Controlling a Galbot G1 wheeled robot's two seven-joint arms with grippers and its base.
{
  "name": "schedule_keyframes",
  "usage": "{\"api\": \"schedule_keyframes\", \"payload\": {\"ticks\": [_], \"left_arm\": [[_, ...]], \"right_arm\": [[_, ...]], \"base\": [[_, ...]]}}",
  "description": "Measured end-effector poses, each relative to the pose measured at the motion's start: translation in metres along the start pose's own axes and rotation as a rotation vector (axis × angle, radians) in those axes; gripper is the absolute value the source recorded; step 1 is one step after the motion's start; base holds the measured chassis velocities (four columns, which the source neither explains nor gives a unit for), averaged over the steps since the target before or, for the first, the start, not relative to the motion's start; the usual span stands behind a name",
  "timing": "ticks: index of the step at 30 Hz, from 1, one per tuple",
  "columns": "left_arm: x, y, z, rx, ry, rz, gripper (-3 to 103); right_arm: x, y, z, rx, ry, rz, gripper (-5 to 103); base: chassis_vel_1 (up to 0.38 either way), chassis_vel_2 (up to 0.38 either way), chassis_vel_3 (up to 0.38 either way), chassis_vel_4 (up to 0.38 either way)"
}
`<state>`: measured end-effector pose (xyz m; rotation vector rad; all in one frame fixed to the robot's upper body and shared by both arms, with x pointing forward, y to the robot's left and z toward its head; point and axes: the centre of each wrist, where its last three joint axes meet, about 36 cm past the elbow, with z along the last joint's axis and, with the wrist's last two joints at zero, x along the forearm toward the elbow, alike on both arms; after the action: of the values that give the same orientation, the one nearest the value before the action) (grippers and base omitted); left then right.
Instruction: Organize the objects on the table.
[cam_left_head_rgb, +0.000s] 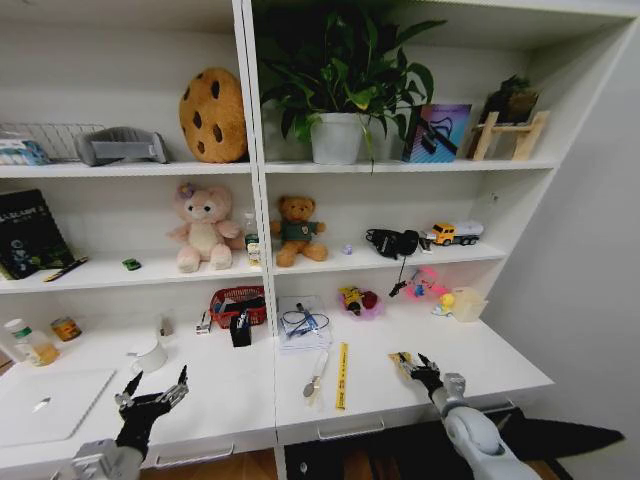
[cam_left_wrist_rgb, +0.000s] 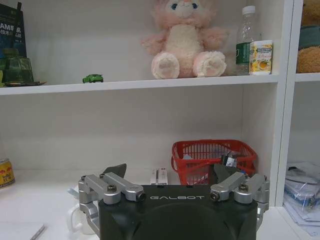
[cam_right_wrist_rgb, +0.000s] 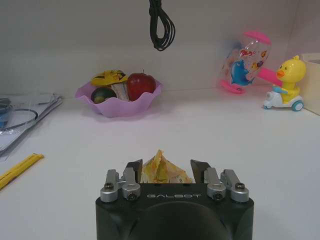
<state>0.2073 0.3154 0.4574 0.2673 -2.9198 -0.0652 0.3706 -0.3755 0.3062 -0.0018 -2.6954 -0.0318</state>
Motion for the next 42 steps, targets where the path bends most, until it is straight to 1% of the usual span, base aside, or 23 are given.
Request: {"api": "schedule_keyframes", "payload": {"ticks": [2,3,5,6,9,10,11,12,14,15,16,19,22,23,25,26,28,30,34,37,39,42], "left_arm": [[0.000,0.000,0.000,0.000,-0.001,-0.001,99],[0.000,0.000,0.000,0.000,-0.001,-0.001,99],[0.000,0.000,0.000,0.000,-0.002,-0.002,99],[0.000,0.000,0.000,0.000,-0.002,-0.002,99],[-0.001,0.001,0.001,0.001,0.001,-0.004,99],[-0.001,0.001,0.001,0.001,0.001,-0.004,99],[-0.001,0.001,0.001,0.002,0.001,-0.004,99],[-0.001,0.001,0.001,0.002,0.001,-0.004,99],[-0.001,0.001,0.001,0.002,0.002,-0.004,99],[-0.001,0.001,0.001,0.002,0.002,-0.004,99],[-0.001,0.001,0.002,0.002,0.002,-0.005,99],[-0.001,0.001,0.002,0.001,0.003,-0.004,99],[-0.001,0.001,0.002,-0.001,0.004,-0.003,99],[-0.001,0.001,0.002,-0.001,0.004,-0.003,99],[-0.001,0.001,0.002,-0.002,0.005,-0.003,99],[-0.001,0.001,0.002,-0.002,0.005,-0.003,99],[-0.001,0.001,0.002,-0.004,0.007,-0.002,99],[0.000,0.002,0.002,-0.007,0.010,-0.001,99],[0.000,0.002,0.002,-0.014,0.010,0.003,99],[-0.001,0.003,0.002,-0.016,0.010,0.003,99],[0.000,0.003,0.002,-0.014,0.011,-0.001,99],[0.000,0.003,0.003,-0.011,0.014,-0.004,99]], "right_arm": [[0.001,0.002,0.001,-0.001,0.007,-0.004,47],[0.001,0.002,0.001,-0.001,0.007,-0.004,47],[0.001,0.003,0.001,-0.002,0.006,-0.008,37],[0.001,0.003,0.001,-0.002,0.006,-0.008,37],[0.002,0.003,-0.001,0.000,0.001,-0.006,20],[0.002,0.003,-0.001,0.000,0.001,-0.006,20],[0.002,0.002,-0.003,0.001,-0.002,-0.004,15],[0.002,0.002,-0.003,0.001,-0.002,-0.004,15],[0.002,0.002,-0.004,0.002,-0.006,-0.004,4],[0.002,0.002,-0.004,0.002,-0.006,-0.004,4],[0.002,0.002,-0.006,0.004,-0.009,-0.005,2],[0.002,0.003,-0.015,0.001,-0.031,-0.014,1],[-0.004,0.003,-0.037,-0.006,-0.090,-0.029,0],[-0.004,0.003,-0.037,-0.006,-0.090,-0.029,0],[-0.015,-0.001,-0.054,0.012,-0.142,-0.020,0],[-0.015,-0.001,-0.054,0.012,-0.142,-0.020,0],[-0.031,-0.007,-0.067,0.042,-0.173,-0.006,0],[-0.045,-0.011,-0.078,0.059,-0.183,-0.009,0],[-0.059,-0.011,-0.084,0.078,-0.183,-0.015,0],[-0.070,-0.007,-0.087,0.089,-0.180,-0.042,0],[-0.080,0.001,-0.092,0.093,-0.173,-0.080,0],[-0.088,0.007,-0.094,0.098,-0.170,-0.101,0]], "base": [[0.000,0.000,0.000,0.000],[0.000,0.000,0.000,0.000],[0.000,0.000,0.000,0.000],[0.000,0.000,0.000,0.000],[0.000,0.000,0.000,0.000],[0.000,0.000,0.000,0.000],[0.000,0.000,0.000,0.000],[0.000,0.000,0.000,0.000],[0.000,0.000,0.000,0.000],[0.000,0.000,0.000,0.000],[0.000,0.000,0.000,0.000],[0.000,0.000,0.000,0.000],[0.000,0.000,0.000,0.000],[0.000,0.000,0.000,0.000],[0.000,0.000,0.000,0.000],[0.000,0.000,0.000,0.000],[0.000,0.000,0.000,0.000],[0.000,0.000,0.000,0.000],[0.000,0.000,0.000,0.000],[0.000,0.000,0.000,0.000],[0.000,0.000,0.000,0.000],[0.000,0.000,0.000,0.000]]}}
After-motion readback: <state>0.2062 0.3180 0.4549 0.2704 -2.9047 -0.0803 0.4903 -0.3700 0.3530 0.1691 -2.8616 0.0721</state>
